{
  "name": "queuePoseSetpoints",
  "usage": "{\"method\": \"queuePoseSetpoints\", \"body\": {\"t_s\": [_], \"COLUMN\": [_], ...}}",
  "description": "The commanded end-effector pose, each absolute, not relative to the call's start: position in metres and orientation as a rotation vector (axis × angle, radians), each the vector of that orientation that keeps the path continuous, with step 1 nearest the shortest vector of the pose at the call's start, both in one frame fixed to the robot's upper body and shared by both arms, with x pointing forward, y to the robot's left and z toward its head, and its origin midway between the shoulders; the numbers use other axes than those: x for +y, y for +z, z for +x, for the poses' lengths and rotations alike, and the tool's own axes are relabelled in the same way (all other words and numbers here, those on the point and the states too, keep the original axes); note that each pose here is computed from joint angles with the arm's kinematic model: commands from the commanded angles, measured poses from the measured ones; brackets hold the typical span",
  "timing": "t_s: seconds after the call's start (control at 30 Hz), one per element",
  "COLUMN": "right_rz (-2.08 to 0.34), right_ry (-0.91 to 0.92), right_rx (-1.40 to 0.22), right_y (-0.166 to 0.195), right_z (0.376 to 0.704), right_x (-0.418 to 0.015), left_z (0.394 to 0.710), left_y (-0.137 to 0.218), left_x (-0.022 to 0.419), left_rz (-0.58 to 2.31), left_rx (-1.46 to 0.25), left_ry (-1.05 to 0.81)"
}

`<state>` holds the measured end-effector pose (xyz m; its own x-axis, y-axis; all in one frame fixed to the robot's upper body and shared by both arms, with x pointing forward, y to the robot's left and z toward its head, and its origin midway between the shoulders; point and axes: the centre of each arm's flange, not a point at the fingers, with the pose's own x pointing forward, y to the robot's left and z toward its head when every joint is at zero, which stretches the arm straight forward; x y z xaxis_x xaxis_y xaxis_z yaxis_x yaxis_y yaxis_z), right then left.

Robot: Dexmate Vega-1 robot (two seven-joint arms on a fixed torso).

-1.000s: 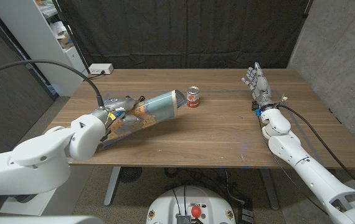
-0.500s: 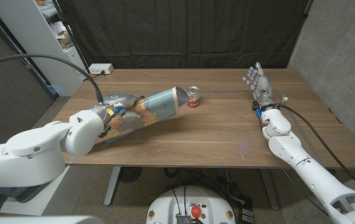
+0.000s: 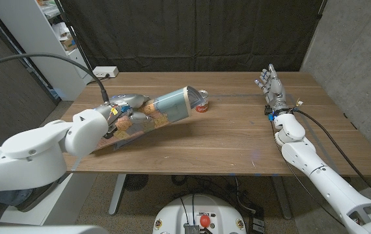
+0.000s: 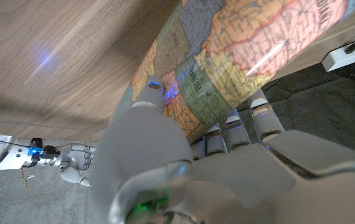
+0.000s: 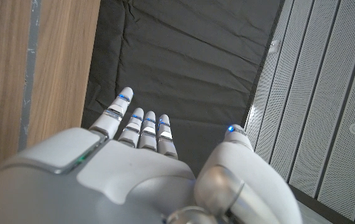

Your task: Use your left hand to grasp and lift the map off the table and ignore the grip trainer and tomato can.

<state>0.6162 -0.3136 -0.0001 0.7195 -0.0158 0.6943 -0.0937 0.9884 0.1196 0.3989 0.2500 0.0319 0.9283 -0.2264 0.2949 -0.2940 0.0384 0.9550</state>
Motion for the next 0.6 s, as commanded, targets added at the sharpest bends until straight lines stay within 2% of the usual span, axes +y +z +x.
{"method": "queuePoseSetpoints", "body": {"t_s": [0.03, 0.6], "right_rz": [0.151, 0.154], "right_ry": [0.039, 0.042], "right_rx": [-0.770, -0.768], "right_y": [0.000, 0.000], "right_z": [0.615, 0.618], "right_x": [-0.313, -0.313], "left_z": [0.394, 0.388], "left_y": [0.045, 0.057], "left_x": [0.250, 0.246], "left_rz": [1.561, 1.571], "left_rx": [-0.457, -0.479], "left_ry": [0.046, 0.053]}}
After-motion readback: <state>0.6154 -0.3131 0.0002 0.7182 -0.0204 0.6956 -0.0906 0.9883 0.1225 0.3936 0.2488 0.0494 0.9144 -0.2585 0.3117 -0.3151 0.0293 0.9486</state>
